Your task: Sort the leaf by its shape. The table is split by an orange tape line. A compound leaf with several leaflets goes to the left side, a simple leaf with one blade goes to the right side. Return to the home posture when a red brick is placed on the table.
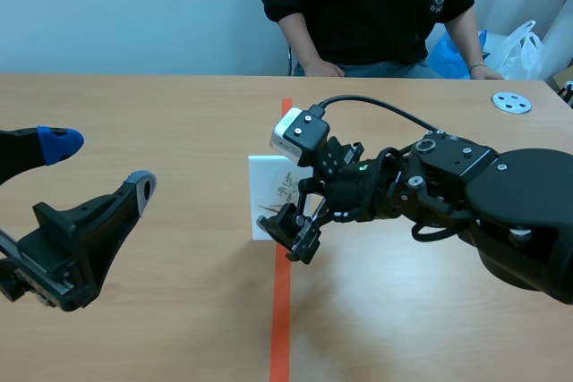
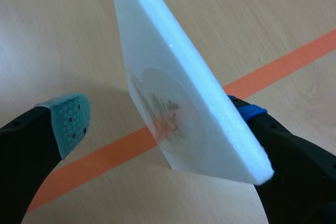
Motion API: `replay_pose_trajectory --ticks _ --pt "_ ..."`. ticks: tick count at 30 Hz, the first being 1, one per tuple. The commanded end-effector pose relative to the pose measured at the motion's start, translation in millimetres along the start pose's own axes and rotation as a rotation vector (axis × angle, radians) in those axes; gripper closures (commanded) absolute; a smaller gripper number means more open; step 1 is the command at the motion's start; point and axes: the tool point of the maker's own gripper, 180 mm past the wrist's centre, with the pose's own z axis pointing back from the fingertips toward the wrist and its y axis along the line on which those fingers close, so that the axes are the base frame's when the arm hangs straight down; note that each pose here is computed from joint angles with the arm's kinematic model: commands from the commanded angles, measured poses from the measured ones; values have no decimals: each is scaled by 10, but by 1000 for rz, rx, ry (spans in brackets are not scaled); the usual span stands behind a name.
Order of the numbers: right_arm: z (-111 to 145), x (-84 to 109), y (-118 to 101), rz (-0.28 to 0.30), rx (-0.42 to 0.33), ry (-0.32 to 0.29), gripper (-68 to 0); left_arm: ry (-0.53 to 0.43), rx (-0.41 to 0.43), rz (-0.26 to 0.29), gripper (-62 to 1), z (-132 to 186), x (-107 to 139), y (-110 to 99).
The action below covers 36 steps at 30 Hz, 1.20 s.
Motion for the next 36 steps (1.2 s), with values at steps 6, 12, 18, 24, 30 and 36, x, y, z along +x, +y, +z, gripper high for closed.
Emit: replay_pose_trajectory --ticks 6,12,18,24,30,36 --pt "47 114 -118 75 -23 -32 -369 -30 0 8 -512 -11 77 -10" --pt "60 92 -131 80 -26 -27 -210 -30 0 8 -512 -11 77 -10" --pt "80 70 -160 81 -35 -21 -83 -30 0 8 -512 -11 77 -10" --pt "82 82 -161 82 -35 -28 -61 -30 0 8 -512 -11 77 -10" --pt "94 111 -199 78 -46 -41 -62 -30 0 8 -512 -11 77 -10" --pt "266 132 -623 14 -201 -63 -62 -30 0 8 -512 -11 77 -10"
